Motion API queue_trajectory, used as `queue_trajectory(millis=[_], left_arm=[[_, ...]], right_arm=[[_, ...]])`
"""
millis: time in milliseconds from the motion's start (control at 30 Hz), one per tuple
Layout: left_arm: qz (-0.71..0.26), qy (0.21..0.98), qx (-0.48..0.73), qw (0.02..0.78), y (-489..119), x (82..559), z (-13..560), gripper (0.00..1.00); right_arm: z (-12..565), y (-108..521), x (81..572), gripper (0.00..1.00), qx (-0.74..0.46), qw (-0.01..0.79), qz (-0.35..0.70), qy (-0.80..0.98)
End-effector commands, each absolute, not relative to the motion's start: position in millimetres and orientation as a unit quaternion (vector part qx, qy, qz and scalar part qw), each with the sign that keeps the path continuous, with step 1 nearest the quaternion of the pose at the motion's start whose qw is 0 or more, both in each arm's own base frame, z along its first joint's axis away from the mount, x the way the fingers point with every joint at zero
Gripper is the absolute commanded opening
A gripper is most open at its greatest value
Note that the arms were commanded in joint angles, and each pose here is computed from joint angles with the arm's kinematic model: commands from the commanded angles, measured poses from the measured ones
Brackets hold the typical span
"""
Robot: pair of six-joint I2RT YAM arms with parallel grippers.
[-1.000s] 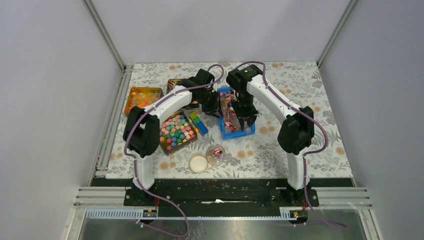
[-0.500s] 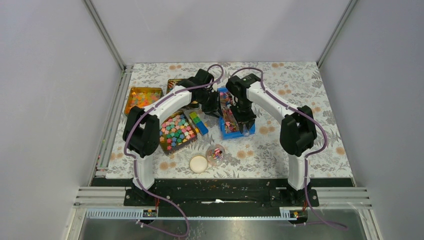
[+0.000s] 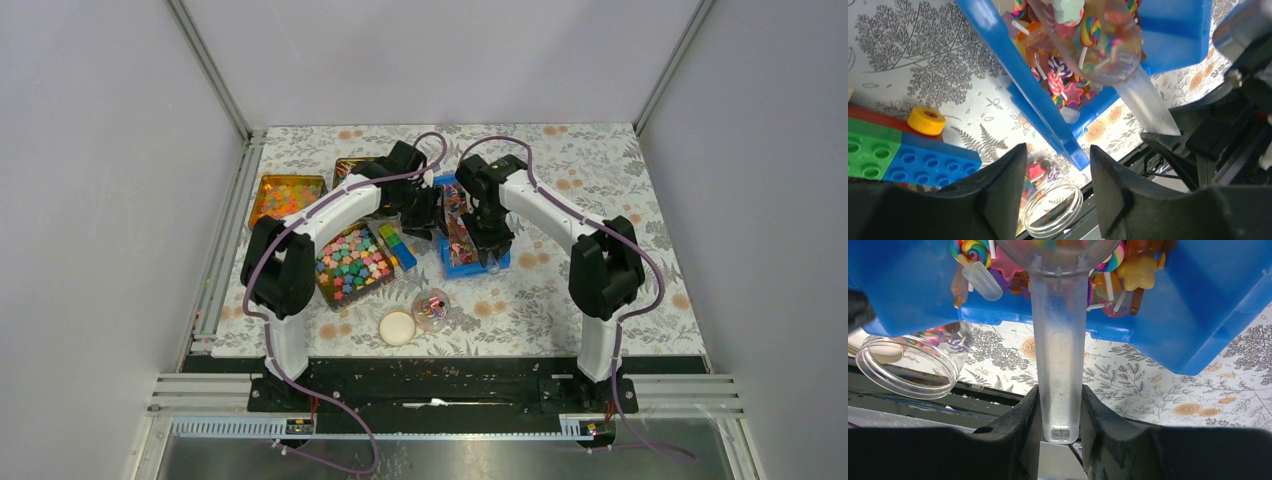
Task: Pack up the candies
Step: Scoop the fake candies from the storage box.
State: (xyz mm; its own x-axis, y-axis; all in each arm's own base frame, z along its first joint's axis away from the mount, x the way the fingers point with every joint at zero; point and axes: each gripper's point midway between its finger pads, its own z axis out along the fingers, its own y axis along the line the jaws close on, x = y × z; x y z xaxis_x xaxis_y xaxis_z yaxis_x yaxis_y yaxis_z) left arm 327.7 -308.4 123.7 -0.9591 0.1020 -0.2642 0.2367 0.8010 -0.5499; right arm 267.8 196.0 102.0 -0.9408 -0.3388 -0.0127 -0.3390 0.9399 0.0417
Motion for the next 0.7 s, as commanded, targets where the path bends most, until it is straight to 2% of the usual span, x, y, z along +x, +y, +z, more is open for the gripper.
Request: queue_trajectory(millis=[0, 167, 667], left_arm=[[-0.311, 0.929, 0.103, 0.172, -301.8, 329.2, 162.0, 0.52], [-0.306, 0.925, 0.093, 0.207, -290.8, 332.7, 175.4, 0.61], [-0.301, 0.92, 0.066, 0.242, -273.5, 327.9, 184.9, 0.72]], right_arm=[[110.7, 193.9, 290.4, 0.0, -0.18, 0.078, 0.015, 0.981], [112.9, 191.5, 289.5, 0.0, -0.177, 0.095, 0.017, 0.979], [113.1, 185.0, 276.2, 0.0, -0.186, 0.114, 0.024, 0.976]])
